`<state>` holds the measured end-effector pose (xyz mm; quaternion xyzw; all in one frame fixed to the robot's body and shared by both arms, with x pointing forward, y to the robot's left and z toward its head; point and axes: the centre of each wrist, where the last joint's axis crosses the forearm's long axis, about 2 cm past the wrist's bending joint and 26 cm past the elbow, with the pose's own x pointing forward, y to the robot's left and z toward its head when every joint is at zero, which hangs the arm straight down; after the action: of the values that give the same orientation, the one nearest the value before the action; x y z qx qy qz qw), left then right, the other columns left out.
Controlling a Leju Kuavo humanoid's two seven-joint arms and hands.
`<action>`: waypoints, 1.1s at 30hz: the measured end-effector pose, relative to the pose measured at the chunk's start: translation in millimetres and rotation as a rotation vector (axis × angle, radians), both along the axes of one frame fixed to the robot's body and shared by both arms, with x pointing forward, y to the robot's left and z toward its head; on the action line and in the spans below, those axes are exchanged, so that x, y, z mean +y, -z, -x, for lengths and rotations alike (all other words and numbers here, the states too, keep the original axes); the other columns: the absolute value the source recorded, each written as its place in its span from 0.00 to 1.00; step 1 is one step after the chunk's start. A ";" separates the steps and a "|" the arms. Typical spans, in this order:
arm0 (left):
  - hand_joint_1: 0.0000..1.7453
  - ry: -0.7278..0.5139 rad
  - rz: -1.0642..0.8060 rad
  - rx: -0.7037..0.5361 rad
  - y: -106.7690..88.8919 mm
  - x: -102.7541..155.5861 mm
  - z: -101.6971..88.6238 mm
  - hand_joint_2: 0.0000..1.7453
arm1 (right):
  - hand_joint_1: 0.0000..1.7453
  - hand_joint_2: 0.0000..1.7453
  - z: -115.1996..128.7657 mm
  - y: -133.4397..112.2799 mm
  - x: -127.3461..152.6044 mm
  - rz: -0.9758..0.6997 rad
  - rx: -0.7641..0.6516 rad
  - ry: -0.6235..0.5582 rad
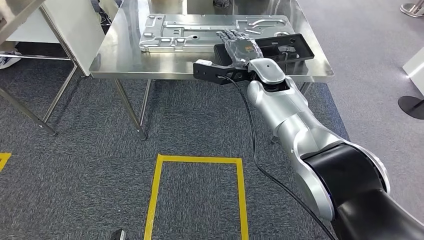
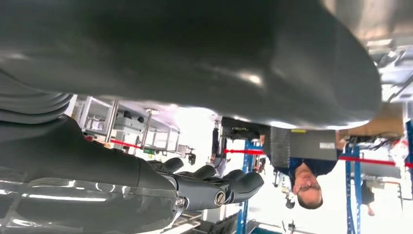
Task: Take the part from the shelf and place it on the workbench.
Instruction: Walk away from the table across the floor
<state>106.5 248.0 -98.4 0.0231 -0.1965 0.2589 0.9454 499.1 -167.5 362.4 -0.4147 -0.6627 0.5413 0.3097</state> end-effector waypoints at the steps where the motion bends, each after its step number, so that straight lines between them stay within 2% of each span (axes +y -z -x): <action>1: 0.00 -0.001 0.000 -0.001 0.1 0.0 0.3 0.00 | 0.00 0.00 0.1 0.5 0.1 0.000 0.001 -0.001; 7: 0.00 -0.001 0.002 -0.005 0.5 -0.6 2.1 0.00 | 0.00 0.00 0.7 -7.0 4.8 -0.003 -0.017 -0.010; 19: 0.00 0.012 -0.005 0.006 1.2 1.2 4.8 0.00 | 0.00 0.00 1.3 -3.5 6.2 0.002 -0.002 -0.019; 33: 0.00 0.047 -0.006 -0.004 -0.5 0.5 -2.2 0.00 | 0.00 0.00 -2.0 2.0 -9.9 -0.018 0.011 0.004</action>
<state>108.6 248.5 -97.9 0.0208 -0.1994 0.2360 0.9508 501.1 -177.4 360.5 -0.4103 -0.6650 0.5369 0.3182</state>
